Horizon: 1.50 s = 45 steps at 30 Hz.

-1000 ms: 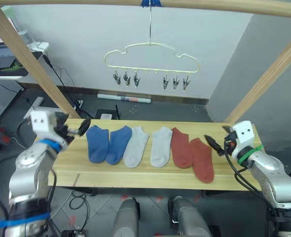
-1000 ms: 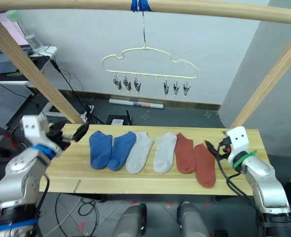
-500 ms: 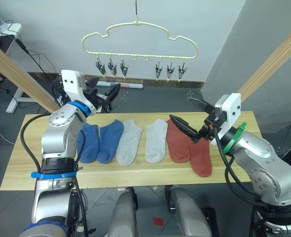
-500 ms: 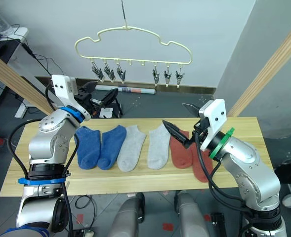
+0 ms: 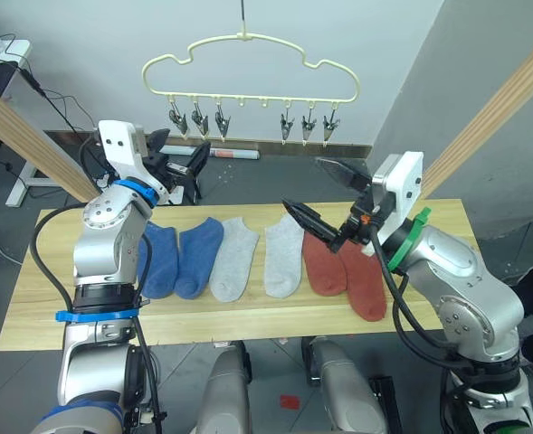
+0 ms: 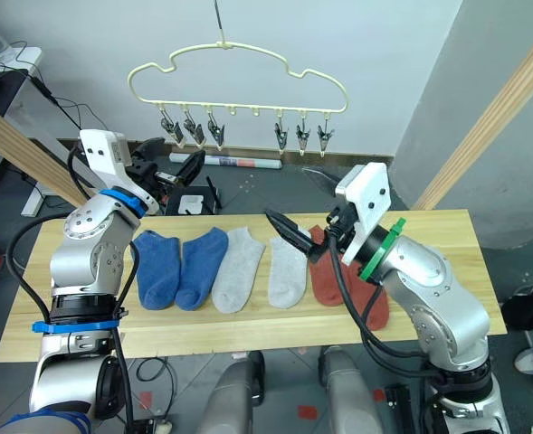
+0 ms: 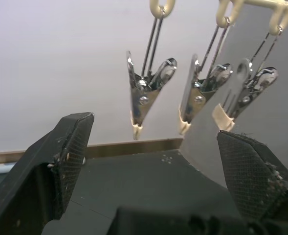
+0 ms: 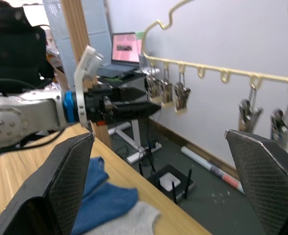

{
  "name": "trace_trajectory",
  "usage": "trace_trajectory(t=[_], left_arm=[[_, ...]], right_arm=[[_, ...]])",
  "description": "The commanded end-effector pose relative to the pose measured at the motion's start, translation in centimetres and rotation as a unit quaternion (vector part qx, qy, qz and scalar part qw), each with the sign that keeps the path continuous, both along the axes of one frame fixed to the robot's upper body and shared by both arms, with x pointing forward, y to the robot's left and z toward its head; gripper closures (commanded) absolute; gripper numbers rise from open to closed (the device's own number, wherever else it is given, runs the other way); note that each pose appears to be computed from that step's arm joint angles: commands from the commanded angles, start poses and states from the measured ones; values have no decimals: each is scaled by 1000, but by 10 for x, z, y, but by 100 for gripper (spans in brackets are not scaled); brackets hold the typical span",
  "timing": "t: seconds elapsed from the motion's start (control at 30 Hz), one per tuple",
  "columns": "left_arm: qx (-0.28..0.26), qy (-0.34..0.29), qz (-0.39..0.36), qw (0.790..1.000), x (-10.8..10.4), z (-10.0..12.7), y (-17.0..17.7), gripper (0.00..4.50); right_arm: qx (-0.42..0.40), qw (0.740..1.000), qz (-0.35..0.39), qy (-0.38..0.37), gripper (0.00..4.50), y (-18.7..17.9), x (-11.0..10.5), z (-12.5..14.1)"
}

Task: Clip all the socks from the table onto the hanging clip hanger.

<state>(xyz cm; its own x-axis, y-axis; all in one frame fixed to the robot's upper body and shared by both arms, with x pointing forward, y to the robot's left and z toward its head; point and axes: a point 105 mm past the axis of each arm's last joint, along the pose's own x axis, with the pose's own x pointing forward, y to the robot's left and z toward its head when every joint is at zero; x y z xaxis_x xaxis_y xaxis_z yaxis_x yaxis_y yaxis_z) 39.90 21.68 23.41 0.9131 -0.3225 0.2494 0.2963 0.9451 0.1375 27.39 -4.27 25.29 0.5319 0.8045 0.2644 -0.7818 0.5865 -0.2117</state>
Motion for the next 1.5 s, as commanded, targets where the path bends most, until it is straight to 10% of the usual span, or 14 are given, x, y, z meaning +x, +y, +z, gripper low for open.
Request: trace_trajectory(t=[0.03,0.27,0.53,1.5], left_arm=[[5,-41,28,999,-4,19,14,2],[-6,-51,32,998,-1,23,18,2],[-8,-56,14,998,4,26,9,213],[-27,-75,-12,997,8,41,-4,248]], right_arm=[[10,1000,11,-24,0,5,-6,10],[18,999,31,-36,0,14,-8,18],[20,999,34,-37,0,16,-7,21],[31,997,43,-60,0,23,-7,36]])
